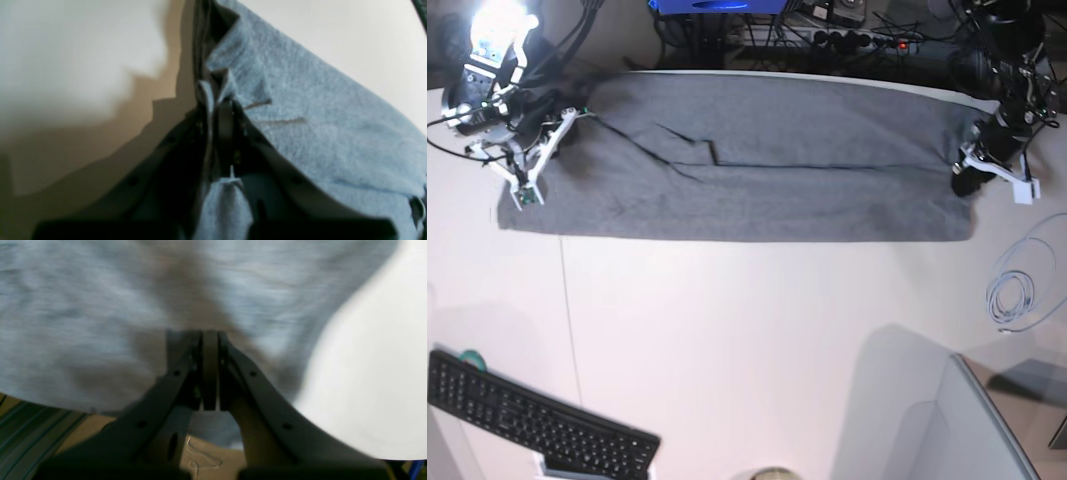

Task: Layout the t-shirt on the table in an organized manner, then fold the t-shirt properly
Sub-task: 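Grasp the strip's end with the left gripper and lift it, then carry the left gripper's end over toward the right gripper, folding the strip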

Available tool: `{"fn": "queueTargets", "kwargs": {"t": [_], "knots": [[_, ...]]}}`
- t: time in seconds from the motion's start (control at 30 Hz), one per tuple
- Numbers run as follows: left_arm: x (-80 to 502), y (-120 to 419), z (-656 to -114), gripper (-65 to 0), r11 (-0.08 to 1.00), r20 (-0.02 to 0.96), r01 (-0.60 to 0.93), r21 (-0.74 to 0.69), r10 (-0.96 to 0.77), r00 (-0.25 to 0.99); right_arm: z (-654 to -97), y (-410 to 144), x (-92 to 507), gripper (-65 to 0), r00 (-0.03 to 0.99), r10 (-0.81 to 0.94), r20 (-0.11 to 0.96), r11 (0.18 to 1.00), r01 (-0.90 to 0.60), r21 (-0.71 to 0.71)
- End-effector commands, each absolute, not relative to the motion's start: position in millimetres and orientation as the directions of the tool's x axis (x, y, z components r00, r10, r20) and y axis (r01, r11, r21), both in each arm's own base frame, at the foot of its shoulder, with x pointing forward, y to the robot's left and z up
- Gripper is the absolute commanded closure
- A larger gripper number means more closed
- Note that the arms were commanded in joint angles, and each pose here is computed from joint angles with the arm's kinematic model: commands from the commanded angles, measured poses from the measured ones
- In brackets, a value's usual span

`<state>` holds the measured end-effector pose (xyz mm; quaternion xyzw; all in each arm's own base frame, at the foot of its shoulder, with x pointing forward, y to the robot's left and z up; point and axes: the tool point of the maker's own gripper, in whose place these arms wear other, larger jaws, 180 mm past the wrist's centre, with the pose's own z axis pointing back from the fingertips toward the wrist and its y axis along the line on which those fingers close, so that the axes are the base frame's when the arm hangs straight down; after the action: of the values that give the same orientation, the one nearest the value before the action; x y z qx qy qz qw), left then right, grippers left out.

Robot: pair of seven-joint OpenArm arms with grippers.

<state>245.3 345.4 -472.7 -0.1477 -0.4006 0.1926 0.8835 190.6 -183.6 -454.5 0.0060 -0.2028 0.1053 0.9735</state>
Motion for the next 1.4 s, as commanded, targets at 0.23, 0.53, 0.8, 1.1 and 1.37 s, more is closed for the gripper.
{"fn": "queueTargets", "kwargs": {"t": [0.23,0.53,0.8,1.1,1.37], "knots": [[271,372,-407,0.0,0.952,0.794,-0.102,-0.287,0.297,0.531,-439,-188,203,0.0,0.870,0.212,0.445,0.976,-0.207,-0.061],[257,297,-361,0.0,0.978,0.870,0.062,-0.197,0.145,0.472,-439,-188,204,0.0,0.869,0.211,0.448,0.977,-0.205,-0.062],[257,220,-384,0.0,0.960,0.822,0.113,-0.257,0.155,0.549,-437,-189,206,0.0,0.867,0.211,0.452,0.977,-0.204,-0.065],[254,149,-408,0.0,0.926,0.762,0.145,-0.349,0.190,0.618,-437,-192,206,0.0,0.868,0.208,0.451,0.978,-0.199,-0.069],[257,109,-412,0.0,0.897,0.746,0.182,-0.402,0.205,0.634,-435,-192,209,0.0,0.864,0.210,0.458,0.977,-0.200,-0.070]]}}
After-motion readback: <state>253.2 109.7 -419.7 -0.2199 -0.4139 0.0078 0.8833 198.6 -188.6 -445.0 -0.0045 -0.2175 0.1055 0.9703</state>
